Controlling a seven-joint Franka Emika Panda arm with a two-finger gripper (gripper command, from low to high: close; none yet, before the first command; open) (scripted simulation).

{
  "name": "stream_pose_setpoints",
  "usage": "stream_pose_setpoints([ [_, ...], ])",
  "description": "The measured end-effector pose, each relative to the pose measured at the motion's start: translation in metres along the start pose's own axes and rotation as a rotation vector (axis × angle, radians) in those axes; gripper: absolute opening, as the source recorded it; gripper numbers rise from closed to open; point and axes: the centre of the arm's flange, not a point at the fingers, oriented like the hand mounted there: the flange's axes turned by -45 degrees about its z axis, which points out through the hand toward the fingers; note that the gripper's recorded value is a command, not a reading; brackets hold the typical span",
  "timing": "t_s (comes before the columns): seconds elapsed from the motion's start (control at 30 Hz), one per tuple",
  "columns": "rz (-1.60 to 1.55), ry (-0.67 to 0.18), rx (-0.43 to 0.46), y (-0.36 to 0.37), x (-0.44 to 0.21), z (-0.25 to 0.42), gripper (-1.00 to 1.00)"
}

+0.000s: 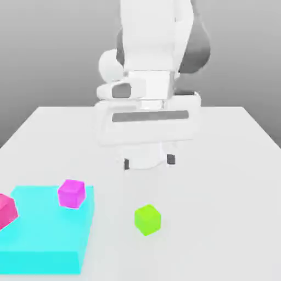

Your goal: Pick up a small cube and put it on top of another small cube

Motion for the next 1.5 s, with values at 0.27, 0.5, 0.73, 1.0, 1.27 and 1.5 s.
stream_pose_setpoints([
  [0.27,-0.122,-0.149,0.078,-0.033,-0.066,0.117,0.0],
  [0.5,-0.123,-0.151,0.078,-0.036,-0.071,0.141,-1.0],
  [0.73,-0.123,-0.151,0.079,-0.033,-0.066,0.117,-1.0],
  [1.0,-0.136,-0.158,0.077,-0.041,-0.015,0.082,-1.0],
  [1.27,-0.186,-0.164,0.076,-0.097,0.09,0.082,-1.0],
  [1.5,-0.204,-0.161,0.078,-0.164,0.169,0.075,-1.0],
])
